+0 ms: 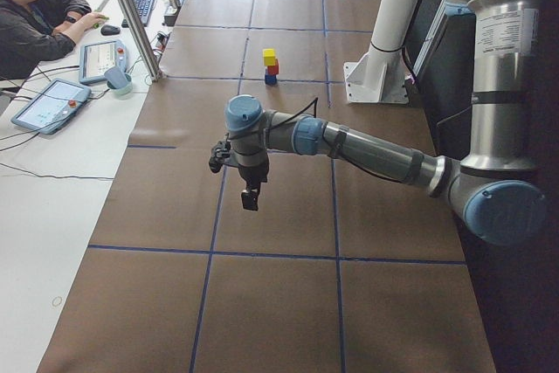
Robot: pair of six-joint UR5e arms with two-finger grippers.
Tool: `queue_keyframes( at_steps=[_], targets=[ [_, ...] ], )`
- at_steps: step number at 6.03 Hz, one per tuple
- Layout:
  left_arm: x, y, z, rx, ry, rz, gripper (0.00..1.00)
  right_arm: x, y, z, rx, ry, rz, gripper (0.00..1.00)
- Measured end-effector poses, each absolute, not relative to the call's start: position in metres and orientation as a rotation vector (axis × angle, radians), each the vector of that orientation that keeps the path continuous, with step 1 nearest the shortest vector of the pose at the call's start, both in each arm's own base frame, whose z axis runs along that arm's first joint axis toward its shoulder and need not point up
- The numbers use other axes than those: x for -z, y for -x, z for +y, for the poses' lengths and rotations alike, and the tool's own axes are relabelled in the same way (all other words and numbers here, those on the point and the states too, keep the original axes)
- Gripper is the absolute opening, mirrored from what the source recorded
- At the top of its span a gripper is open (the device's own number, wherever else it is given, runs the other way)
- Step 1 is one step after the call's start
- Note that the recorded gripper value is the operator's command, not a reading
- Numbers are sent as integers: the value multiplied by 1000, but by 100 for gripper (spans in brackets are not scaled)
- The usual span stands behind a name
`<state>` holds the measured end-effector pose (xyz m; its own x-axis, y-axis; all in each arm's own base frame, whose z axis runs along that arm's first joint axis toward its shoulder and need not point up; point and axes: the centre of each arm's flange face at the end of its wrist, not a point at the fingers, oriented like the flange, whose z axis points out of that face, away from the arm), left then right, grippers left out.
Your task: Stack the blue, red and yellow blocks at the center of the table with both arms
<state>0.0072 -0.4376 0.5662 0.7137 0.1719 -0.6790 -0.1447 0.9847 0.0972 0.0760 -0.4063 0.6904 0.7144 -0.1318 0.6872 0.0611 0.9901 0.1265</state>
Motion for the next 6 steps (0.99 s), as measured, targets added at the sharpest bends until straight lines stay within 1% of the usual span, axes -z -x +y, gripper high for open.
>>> queue_keyframes(
  at_steps=[1, 2, 5, 6],
  targets=[
    [-596, 1, -417, -157, -35, 782, 100, -689, -76, -407, 108, -100, -767, 98],
    [-616, 3, -409, -148, -21, 793, 100, -688, -76, -409, 101, -100, -769, 99],
    [-655, 4, -405, -115, 49, 791, 100, -691, -76, -408, 74, -85, -770, 100],
    [-656, 4, -405, -115, 50, 788, 100, -692, -76, -407, 61, -77, -772, 100]
  ],
)
